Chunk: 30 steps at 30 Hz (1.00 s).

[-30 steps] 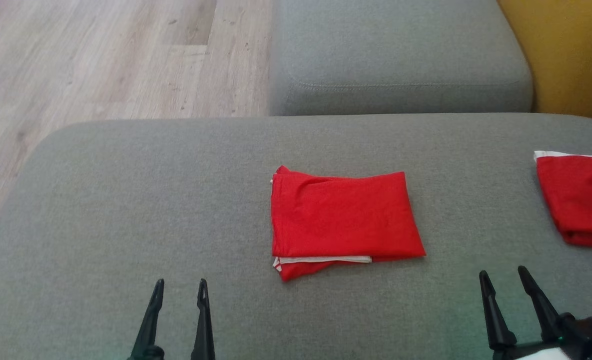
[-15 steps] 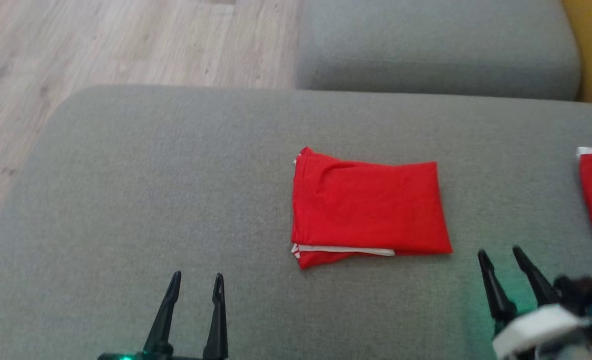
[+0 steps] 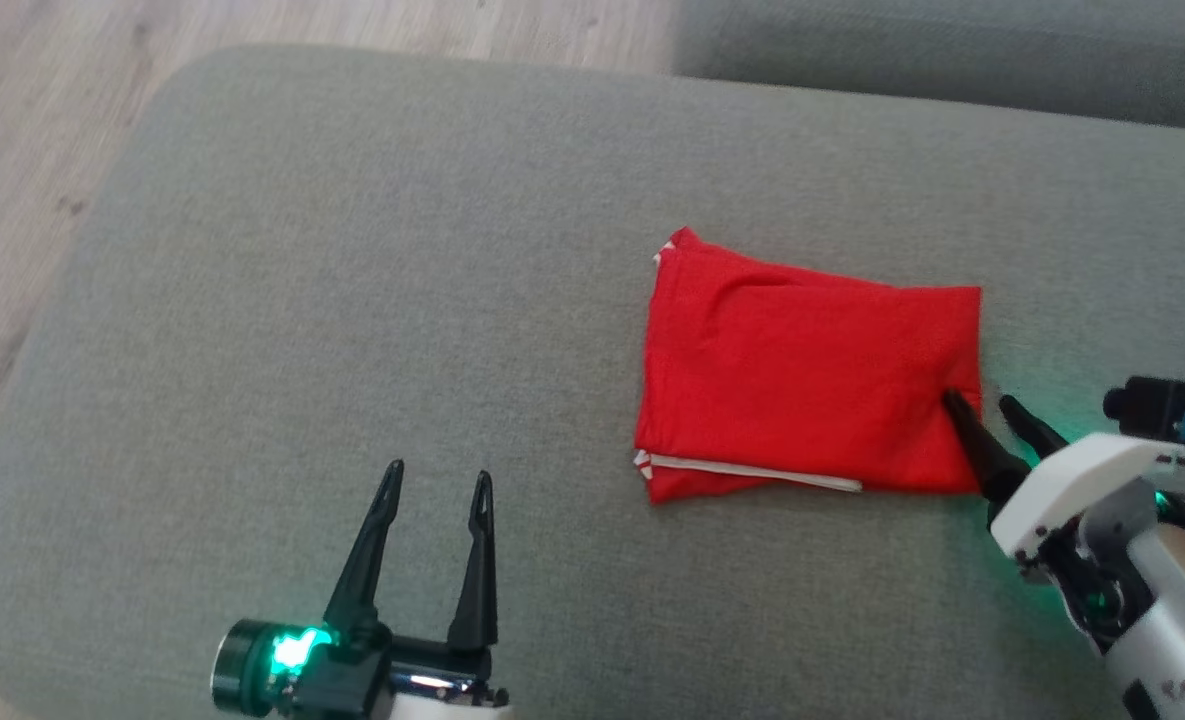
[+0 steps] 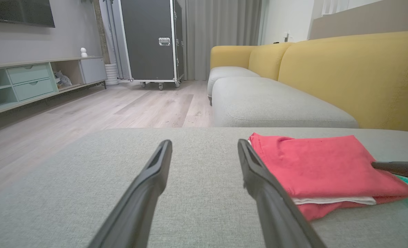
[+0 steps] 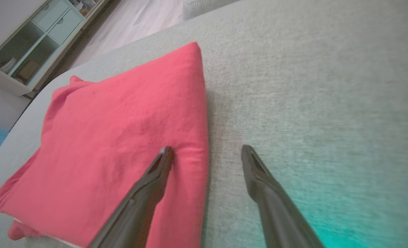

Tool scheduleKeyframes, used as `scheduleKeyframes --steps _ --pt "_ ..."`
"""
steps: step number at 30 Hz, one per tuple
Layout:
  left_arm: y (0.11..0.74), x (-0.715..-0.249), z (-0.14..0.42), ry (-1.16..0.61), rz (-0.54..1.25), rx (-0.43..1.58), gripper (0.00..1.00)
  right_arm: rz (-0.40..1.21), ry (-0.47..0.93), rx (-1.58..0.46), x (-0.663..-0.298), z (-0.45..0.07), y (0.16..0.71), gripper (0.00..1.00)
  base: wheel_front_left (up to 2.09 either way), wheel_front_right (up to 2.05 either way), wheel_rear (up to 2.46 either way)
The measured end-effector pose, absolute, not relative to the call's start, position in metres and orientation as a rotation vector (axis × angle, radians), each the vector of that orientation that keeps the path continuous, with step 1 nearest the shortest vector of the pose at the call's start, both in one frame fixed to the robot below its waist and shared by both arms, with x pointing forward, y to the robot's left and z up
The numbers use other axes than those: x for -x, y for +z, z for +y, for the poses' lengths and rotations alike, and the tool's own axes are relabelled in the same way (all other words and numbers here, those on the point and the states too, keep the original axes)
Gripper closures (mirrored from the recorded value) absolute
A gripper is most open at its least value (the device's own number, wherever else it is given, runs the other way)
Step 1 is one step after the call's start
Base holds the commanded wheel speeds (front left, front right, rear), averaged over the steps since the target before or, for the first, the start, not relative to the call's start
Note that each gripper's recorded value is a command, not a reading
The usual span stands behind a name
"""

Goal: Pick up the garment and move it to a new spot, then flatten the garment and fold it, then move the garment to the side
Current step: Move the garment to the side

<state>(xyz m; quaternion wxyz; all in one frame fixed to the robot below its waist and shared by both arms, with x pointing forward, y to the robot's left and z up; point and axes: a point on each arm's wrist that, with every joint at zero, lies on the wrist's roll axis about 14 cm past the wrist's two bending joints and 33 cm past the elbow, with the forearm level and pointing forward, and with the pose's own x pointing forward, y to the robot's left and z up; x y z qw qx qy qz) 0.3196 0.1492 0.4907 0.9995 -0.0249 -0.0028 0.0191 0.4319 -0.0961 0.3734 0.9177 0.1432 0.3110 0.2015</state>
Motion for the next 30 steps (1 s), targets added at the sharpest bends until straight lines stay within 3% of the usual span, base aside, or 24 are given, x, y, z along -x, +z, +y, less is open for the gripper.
scheduleKeyframes --steps 1,2,3,4,11,30 --pt "0.489 -0.320 0.150 0.044 -0.001 0.048 0.00 0.664 0.421 -0.307 -0.432 -0.092 0.369 0.00 0.00 0.00 0.00" --pt "0.488 -0.321 0.150 0.049 0.003 0.046 0.00 0.676 0.425 -0.324 -0.434 -0.089 0.368 0.23 0.00 0.00 0.00" --pt "0.488 -0.322 0.151 0.053 0.004 0.044 0.00 0.681 0.432 -0.336 -0.437 -0.085 0.368 0.70 0.00 0.00 0.00" --pt "0.488 -0.322 0.151 0.056 0.007 0.043 0.00 0.682 0.441 -0.341 -0.439 -0.082 0.369 1.00 0.00 0.00 0.00" --pt "0.482 -0.333 0.135 0.005 0.023 0.051 0.00 0.644 0.437 -0.358 -0.440 -0.103 0.381 1.00 0.00 0.00 0.00" --pt "0.456 -0.418 0.049 -0.273 0.037 0.097 0.00 0.535 0.087 -0.021 -0.481 -0.336 0.451 1.00 0.00 0.00 0.00"
